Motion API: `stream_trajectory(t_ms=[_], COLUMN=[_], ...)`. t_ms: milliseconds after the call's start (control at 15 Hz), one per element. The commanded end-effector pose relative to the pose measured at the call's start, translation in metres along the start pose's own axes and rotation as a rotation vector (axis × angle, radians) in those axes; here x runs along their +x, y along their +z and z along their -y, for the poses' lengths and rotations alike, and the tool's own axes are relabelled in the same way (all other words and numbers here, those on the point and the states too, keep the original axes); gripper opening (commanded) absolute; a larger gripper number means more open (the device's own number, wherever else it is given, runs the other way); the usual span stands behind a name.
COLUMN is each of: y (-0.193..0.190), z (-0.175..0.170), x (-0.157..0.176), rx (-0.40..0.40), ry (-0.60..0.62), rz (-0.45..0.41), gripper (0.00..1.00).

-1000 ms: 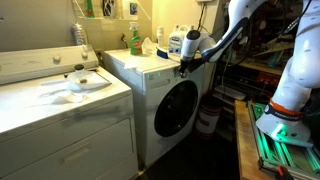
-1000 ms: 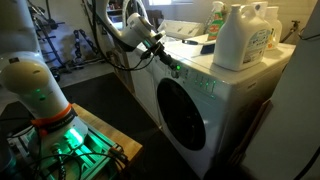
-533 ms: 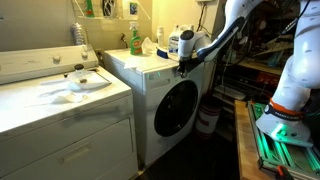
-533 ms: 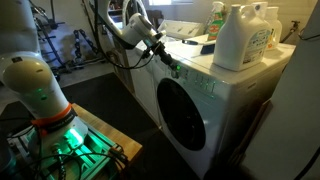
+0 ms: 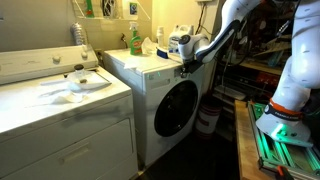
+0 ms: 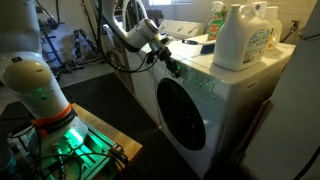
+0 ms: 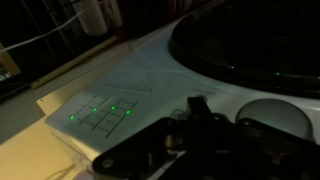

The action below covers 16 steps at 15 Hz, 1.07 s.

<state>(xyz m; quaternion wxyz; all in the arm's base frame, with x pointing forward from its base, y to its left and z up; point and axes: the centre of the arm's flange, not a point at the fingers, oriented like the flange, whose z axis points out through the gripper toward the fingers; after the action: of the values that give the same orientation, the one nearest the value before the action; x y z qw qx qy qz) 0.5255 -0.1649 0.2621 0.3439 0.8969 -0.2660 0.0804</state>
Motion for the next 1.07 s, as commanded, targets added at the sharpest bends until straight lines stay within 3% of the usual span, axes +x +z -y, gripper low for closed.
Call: stream_trajectory(t_ms=[0,200,467,733,1000], y=[0.021,0.010,-0.018,-0.046,-0.058], z=[-0.001,-0.012,-0.032,-0.026,0.000], x=[-0.002,-0.005,-0.016,-0.027,-0.030], rx=[-0.018,-0.019,-0.014,0.111,0.234], ry=[-0.010,0.006,-0.015,-0.123,-0.151], rz=[0.074,0.111,0.225,0.273,0.252], gripper=[0.00,0.01,0.01,0.01,0.00])
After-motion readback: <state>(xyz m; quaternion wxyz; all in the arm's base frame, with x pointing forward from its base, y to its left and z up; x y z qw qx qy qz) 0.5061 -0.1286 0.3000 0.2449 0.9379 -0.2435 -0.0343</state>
